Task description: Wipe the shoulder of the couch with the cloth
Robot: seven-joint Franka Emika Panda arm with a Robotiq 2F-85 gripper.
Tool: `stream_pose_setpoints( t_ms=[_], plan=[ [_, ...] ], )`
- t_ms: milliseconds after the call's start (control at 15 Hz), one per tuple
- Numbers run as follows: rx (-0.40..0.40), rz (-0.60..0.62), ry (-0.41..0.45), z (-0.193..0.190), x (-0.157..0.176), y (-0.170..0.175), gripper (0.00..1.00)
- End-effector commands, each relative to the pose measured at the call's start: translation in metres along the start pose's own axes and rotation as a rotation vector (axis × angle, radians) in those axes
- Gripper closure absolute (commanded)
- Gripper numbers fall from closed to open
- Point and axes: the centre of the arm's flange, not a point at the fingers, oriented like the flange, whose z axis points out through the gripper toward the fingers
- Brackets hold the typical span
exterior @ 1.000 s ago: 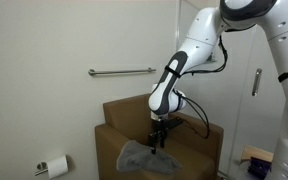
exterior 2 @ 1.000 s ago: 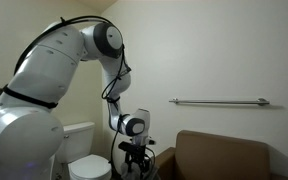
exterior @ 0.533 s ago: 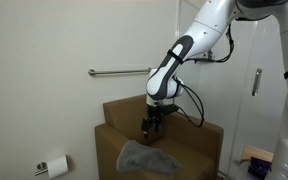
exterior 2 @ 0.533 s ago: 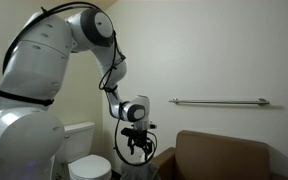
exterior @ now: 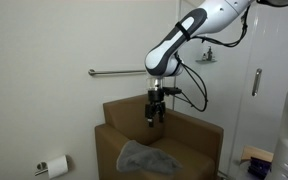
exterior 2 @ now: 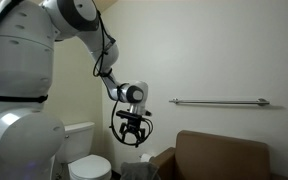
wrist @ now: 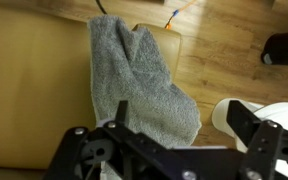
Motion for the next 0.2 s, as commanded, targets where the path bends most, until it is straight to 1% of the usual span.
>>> stream_pose_setpoints(
  t_ms=[0, 133],
  plan=[
    [0.0, -0.001, 0.002, -0.0063, -0.0012, -0.001, 0.0],
    [0.0, -0.002, 0.002, -0.0057, -0.0007, -0.0012, 0.0]
  ],
)
